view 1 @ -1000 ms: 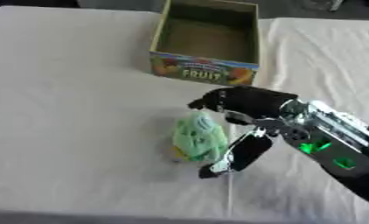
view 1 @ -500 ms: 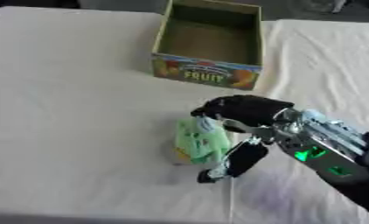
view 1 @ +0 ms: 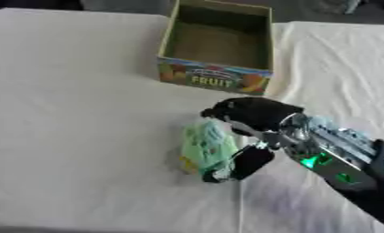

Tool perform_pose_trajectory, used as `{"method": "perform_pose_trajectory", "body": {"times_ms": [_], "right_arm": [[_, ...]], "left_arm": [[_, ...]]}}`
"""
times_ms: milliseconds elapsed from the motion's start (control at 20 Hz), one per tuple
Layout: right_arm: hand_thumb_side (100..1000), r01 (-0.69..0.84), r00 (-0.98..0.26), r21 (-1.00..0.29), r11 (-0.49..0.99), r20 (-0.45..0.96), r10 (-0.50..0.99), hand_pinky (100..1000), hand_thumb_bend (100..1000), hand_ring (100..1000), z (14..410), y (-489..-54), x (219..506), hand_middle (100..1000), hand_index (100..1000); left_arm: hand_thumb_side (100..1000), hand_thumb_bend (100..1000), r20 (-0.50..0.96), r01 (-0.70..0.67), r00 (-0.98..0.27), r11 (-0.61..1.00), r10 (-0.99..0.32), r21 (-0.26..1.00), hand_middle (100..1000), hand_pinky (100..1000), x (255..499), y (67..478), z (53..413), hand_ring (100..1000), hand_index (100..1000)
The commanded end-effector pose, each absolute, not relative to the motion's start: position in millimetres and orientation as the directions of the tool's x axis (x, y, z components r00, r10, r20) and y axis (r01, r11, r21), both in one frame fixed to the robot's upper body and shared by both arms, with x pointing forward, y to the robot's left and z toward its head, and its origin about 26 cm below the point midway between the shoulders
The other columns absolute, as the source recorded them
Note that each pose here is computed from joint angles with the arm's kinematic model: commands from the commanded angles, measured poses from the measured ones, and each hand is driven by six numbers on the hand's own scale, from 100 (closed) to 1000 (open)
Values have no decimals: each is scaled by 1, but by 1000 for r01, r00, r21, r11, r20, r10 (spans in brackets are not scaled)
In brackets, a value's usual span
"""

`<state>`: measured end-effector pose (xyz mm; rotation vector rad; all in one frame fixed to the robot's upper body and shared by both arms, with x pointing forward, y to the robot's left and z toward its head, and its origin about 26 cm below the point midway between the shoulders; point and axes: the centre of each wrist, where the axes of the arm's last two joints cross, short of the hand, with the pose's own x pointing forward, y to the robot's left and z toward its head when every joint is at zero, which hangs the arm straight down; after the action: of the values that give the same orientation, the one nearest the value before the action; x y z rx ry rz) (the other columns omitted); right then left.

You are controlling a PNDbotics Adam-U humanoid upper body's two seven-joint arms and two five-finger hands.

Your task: Pick up objects on the table and place them in the box.

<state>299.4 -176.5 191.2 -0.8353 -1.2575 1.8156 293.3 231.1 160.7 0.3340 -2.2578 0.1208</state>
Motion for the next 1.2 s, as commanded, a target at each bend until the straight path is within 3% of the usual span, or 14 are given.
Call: {"method": "perform_pose_trajectory", "body": {"times_ms": [50,400,600,900,1150,1200], "right_arm": [[655,-203,-481,-950,-239,-116,869,916,616,957,192,-178,306,856,1000],[629,-242,-469,-935,-257,-119,875,913,601,953,176,-178,321,826,988],[626,-238,-462,-942,-238,-106,881,907,564,942,173,-177,325,762,957],[635,-192,-465,-961,-196,-87,881,904,318,930,179,-174,321,739,920],[575,-153,-484,-976,-156,-63,873,902,100,924,196,-174,308,737,889],[549,-144,-487,-979,-147,-59,871,902,100,923,201,-174,304,738,887]], "left_arm": [[747,100,742,-265,-643,964,-191,19,723,290,292,229,168,618,767],[746,100,743,-261,-643,965,-185,14,723,290,292,229,168,618,767],[747,100,745,-260,-642,965,-183,12,724,290,292,228,168,619,767],[747,100,746,-260,-641,965,-181,11,724,290,292,228,168,619,767],[748,100,746,-263,-640,965,-184,12,725,290,292,229,167,619,766],[748,100,747,-264,-639,965,-184,12,725,290,292,229,167,619,767]]}}
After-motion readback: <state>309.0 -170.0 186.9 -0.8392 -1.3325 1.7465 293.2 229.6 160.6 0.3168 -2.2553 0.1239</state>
